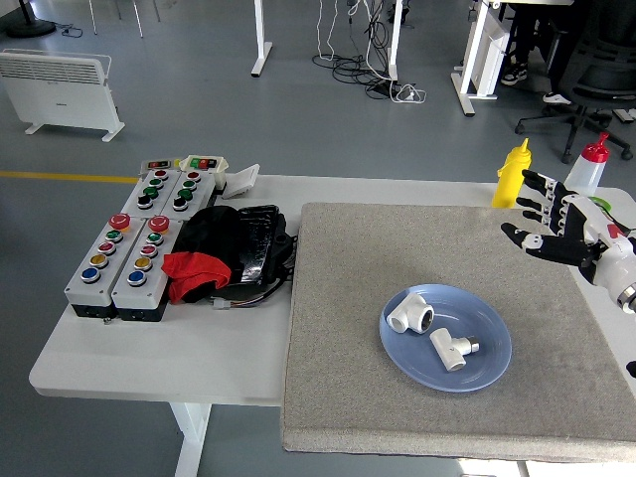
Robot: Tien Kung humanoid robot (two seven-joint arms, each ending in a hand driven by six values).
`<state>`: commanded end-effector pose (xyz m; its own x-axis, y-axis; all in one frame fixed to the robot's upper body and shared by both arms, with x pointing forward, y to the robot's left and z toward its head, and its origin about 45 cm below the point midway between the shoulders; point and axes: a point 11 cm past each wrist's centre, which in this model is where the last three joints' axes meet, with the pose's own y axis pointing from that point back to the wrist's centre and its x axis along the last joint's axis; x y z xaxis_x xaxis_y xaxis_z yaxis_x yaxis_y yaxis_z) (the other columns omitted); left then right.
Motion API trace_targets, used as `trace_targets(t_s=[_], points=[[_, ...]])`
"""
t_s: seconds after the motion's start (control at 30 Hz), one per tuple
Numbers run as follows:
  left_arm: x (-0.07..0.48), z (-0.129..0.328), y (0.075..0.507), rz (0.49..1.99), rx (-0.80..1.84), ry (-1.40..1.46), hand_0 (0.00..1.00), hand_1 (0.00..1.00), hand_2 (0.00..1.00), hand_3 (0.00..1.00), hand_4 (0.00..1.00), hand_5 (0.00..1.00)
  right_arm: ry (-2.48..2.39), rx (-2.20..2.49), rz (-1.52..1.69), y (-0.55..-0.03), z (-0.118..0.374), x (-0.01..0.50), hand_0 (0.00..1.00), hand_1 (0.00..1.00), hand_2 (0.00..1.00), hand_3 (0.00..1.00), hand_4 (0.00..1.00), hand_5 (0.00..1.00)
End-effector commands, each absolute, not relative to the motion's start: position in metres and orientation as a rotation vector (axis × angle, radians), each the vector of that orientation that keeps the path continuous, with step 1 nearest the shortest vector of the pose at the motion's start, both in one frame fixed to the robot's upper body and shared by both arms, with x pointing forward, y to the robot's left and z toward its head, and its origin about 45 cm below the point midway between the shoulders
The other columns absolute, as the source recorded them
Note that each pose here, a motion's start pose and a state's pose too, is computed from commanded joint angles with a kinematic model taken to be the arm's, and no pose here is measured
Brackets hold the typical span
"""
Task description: Pick pipe place plate twice
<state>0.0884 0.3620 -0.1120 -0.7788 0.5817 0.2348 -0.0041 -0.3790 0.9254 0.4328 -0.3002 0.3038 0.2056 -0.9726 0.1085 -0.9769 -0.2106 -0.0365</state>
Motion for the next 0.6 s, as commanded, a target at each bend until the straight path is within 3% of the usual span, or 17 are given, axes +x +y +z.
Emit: trace_targets(t_s=[0.27,0.5,0.6], points=[[0.084,-0.113,0.363,2.203,0.792,1.481,0.625,0.630,0.646,0.705,0.487,0.998,-2.206,2.501,-0.350,-0.328,0.294,0.425,0.820,0.790,0.859,0.844,0.627,0.363],[0.080,-0.113,0.363,2.198,0.807,1.485,0.625,0.630,0.645,0.703,0.488,0.998,-2.440,2.511,-0.842,-0.361,0.279,0.411,0.802,0.776,0.831,0.825,0.657,0.371],[0.080,-0.113,0.363,2.197,0.805,1.486,0.625,0.630,0.645,0.703,0.488,0.998,-2.526,2.469,-0.912,-0.376,0.272,0.404,0.802,0.776,0.831,0.825,0.657,0.371]])
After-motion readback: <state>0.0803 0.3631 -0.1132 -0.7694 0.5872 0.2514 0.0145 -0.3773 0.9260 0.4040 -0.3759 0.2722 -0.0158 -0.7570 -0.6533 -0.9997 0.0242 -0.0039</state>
